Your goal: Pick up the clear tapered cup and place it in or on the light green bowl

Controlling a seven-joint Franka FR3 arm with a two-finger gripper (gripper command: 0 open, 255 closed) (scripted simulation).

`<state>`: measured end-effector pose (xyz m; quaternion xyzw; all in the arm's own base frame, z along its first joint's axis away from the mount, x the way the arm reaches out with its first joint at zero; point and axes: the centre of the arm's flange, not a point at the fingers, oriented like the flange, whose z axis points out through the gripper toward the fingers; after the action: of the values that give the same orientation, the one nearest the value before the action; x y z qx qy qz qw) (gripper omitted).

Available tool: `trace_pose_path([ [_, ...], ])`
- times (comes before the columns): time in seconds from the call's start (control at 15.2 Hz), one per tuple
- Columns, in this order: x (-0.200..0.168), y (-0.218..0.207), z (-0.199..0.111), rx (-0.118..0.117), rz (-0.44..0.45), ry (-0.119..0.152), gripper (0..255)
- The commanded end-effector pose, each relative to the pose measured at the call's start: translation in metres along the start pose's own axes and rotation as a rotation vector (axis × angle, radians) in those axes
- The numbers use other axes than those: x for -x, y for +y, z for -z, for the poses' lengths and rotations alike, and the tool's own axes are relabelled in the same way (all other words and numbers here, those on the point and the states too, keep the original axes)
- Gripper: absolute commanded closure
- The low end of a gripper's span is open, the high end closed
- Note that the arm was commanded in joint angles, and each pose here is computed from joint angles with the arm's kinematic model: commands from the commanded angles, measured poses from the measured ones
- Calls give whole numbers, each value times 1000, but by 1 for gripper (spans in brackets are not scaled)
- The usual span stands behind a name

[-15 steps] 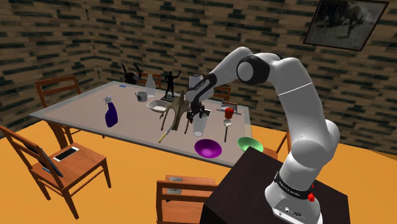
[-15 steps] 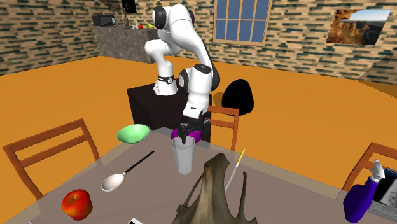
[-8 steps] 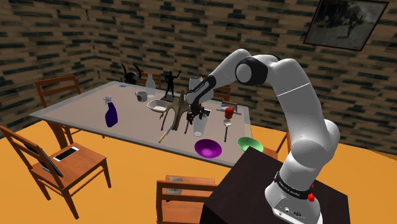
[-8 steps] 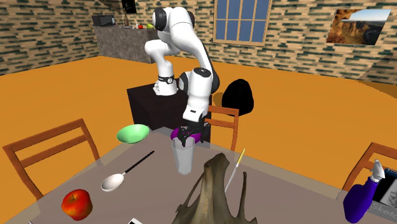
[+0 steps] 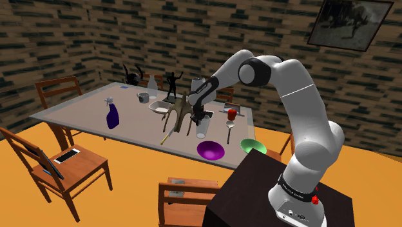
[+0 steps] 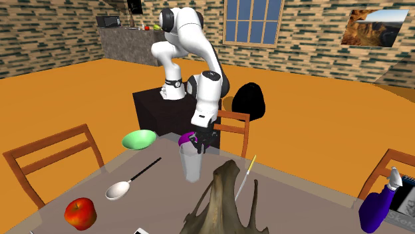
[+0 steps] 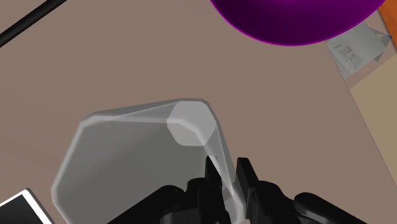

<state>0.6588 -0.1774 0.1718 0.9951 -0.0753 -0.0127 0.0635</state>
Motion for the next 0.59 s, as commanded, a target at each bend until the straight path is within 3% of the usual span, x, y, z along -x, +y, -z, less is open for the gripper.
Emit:
trace_pose_path([
  [0.0,0,0,0,0,0,0,255],
  [0.26,0,0,0,0,0,0,255],
  [0.53,0,3,21,0,0,0,255],
])
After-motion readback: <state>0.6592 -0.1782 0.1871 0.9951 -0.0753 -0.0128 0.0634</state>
